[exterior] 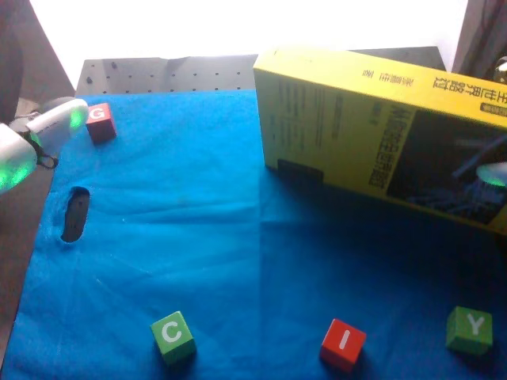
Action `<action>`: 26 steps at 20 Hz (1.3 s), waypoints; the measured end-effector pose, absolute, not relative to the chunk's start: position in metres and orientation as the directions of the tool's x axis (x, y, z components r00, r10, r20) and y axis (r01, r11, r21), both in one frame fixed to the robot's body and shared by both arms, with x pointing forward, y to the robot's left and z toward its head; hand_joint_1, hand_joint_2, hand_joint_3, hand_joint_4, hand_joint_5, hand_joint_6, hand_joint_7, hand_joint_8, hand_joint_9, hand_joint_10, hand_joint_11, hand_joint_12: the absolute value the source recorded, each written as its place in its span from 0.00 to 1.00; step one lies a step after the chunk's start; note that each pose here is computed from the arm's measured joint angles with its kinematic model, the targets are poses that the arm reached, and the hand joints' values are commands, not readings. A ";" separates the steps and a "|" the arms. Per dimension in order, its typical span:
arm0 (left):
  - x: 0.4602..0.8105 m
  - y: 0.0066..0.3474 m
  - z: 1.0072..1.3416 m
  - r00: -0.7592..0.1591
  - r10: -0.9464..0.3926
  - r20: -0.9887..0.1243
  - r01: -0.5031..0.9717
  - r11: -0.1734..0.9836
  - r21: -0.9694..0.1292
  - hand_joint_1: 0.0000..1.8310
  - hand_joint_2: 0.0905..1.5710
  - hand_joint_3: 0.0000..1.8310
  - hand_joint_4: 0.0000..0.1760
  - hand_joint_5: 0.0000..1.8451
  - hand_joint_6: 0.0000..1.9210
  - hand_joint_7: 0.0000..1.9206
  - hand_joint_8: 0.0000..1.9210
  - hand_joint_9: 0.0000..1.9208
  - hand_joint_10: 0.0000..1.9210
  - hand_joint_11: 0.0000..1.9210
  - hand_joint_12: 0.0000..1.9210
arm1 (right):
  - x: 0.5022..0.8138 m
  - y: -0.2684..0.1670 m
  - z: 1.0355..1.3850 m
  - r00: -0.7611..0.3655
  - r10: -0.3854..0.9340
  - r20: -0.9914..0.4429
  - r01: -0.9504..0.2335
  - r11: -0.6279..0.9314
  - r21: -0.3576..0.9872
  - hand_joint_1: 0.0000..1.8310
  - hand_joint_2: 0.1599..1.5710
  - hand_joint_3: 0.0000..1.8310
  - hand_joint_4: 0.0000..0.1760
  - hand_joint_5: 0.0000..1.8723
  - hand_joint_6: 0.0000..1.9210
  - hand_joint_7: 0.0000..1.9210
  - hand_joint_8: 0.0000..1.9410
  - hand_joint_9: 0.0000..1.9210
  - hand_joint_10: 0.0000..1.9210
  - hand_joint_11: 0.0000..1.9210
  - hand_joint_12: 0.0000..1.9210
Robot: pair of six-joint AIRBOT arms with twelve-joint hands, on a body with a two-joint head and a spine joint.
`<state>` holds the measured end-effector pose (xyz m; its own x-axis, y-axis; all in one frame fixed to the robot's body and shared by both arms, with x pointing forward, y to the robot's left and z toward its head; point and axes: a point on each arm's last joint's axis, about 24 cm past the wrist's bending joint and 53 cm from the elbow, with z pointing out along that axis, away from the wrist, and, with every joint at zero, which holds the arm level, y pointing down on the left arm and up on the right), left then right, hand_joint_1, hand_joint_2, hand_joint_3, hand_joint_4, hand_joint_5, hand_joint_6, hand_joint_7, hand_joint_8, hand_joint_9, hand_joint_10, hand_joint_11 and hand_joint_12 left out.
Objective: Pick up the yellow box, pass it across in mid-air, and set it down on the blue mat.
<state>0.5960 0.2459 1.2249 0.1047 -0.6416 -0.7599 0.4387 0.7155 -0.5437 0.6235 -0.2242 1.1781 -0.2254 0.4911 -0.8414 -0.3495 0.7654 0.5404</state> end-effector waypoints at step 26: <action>0.595 0.246 1.220 0.094 -0.635 -0.766 0.431 0.720 -0.544 0.33 0.74 0.00 0.86 0.00 0.00 0.00 0.00 0.00 0.00 0.00 0.00 | 0.613 -0.228 1.229 -0.096 0.532 -0.841 -0.450 0.731 0.513 0.15 0.76 0.01 0.72 0.00 0.00 0.00 0.00 0.00 0.00 0.00 0.00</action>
<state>0.5953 0.2462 1.2196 0.0942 -0.6353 -0.7665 0.4310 0.7200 -0.5439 0.6133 -0.2281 1.2288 -0.0956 0.5321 -0.8413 -0.4504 0.7306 0.5133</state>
